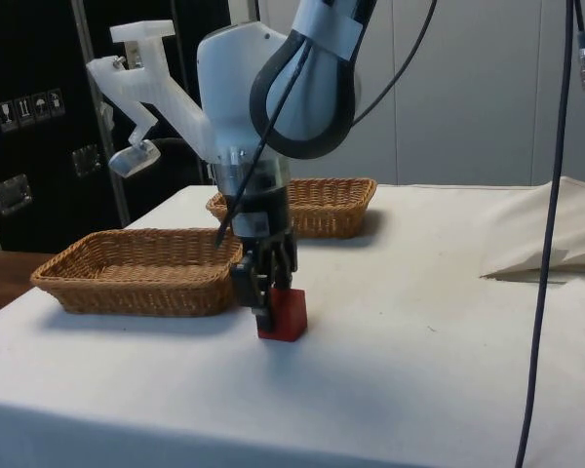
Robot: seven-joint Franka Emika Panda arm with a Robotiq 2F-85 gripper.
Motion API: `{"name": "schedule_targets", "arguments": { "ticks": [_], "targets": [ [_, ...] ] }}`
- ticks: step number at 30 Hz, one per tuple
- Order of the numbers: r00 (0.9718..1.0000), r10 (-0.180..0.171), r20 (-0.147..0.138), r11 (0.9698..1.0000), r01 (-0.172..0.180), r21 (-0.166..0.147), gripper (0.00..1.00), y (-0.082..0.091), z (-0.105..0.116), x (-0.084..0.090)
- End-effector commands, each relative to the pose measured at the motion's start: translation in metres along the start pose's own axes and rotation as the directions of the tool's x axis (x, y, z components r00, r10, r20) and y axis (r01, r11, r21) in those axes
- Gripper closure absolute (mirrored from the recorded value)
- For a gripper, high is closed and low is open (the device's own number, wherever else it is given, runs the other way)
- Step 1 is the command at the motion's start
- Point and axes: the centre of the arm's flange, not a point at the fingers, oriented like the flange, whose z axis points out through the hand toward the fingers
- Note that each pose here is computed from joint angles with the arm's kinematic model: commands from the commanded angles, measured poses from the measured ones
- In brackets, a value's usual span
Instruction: Pick up the red cube and place it into the right basket.
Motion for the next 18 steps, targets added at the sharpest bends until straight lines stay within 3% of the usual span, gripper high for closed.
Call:
{"name": "schedule_targets", "arguments": {
  "ticks": [1,2,3,10,17,18],
  "targets": [
    [1.0000,0.001,-0.001,1.0000,-0.001,0.006,0.86,-0.001,0.000,0.000],
    [1.0000,0.001,-0.001,1.0000,-0.001,0.006,0.96,-0.001,0.000,0.000],
    [1.0000,0.003,-0.001,1.0000,-0.003,0.005,0.98,0.000,0.001,0.000],
    [1.0000,0.001,-0.001,1.0000,-0.001,0.005,0.97,-0.001,0.001,0.000],
    [1.0000,-0.001,-0.002,1.0000,0.001,0.006,0.97,0.002,-0.024,-0.010],
    [1.0000,-0.002,-0.002,1.0000,0.002,0.007,0.97,0.001,-0.016,-0.008]
  ]
}}
